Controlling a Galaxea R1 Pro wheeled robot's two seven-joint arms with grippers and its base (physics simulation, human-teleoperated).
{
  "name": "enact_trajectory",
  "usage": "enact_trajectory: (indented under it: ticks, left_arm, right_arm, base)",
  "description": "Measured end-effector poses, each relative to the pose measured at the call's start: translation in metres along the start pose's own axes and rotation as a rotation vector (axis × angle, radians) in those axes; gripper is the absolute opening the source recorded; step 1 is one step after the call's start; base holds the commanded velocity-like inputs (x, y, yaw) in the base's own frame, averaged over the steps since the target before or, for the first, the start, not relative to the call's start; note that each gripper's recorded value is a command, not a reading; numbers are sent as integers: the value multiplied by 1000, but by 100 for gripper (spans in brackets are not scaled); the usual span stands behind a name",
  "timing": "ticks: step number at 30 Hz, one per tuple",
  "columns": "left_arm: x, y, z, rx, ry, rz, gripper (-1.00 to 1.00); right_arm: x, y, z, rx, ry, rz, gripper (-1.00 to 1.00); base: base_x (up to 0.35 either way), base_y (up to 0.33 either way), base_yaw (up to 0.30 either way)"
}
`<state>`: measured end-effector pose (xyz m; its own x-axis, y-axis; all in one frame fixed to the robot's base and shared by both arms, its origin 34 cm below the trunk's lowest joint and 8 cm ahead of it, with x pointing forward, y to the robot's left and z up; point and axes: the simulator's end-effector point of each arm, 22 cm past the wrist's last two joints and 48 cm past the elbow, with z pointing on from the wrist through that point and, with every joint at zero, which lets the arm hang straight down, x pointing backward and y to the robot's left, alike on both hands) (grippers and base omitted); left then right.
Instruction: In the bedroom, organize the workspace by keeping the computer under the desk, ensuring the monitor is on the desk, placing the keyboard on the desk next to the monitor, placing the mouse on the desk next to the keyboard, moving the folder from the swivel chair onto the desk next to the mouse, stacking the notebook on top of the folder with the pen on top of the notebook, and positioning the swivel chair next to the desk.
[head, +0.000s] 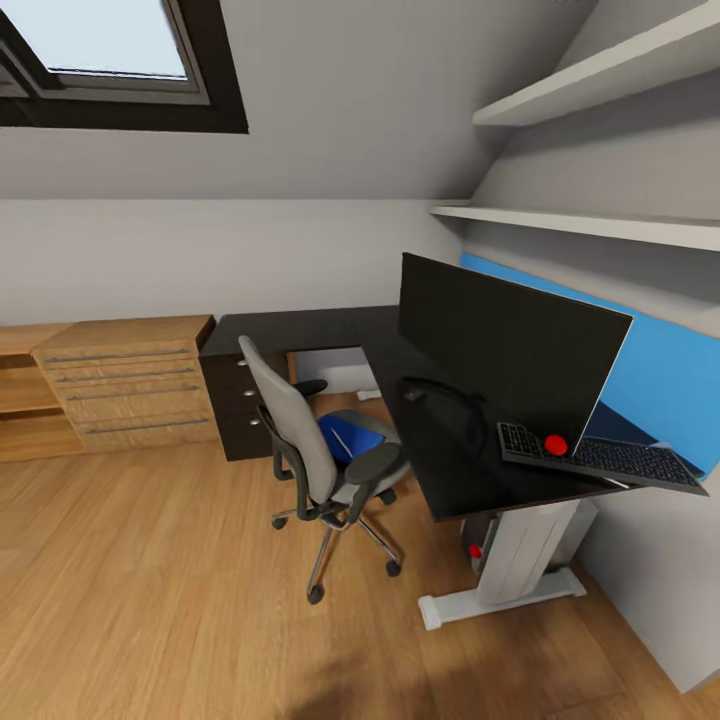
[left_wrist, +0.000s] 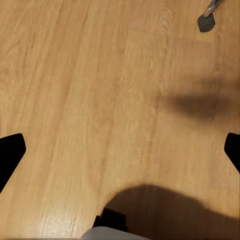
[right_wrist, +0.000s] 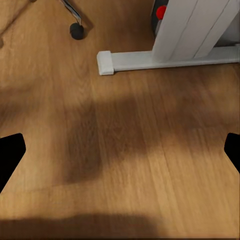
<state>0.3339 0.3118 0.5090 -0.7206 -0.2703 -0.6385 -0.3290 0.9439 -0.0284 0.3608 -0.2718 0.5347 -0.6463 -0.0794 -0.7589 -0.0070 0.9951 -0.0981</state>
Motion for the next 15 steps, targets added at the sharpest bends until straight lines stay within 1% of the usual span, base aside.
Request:
enact_trajectory:
  ticks: [5, 9, 15]
  left_arm:
    - [0, 0, 0, -2, -1, -2, 100]
    - [3, -1, 5, -5, -3, -9, 100]
    - [10, -1, 13, -5, -3, -9, 100]
  right_arm:
    - [0, 2, 0, -1, 1, 4, 100]
    - [5, 4, 4, -1, 0, 6, 100]
    - [13, 5, 10, 1, 0, 9, 100]
  base:
    - [-7, 7, 0]
    - [0, 0, 9]
    - [0, 0, 234]
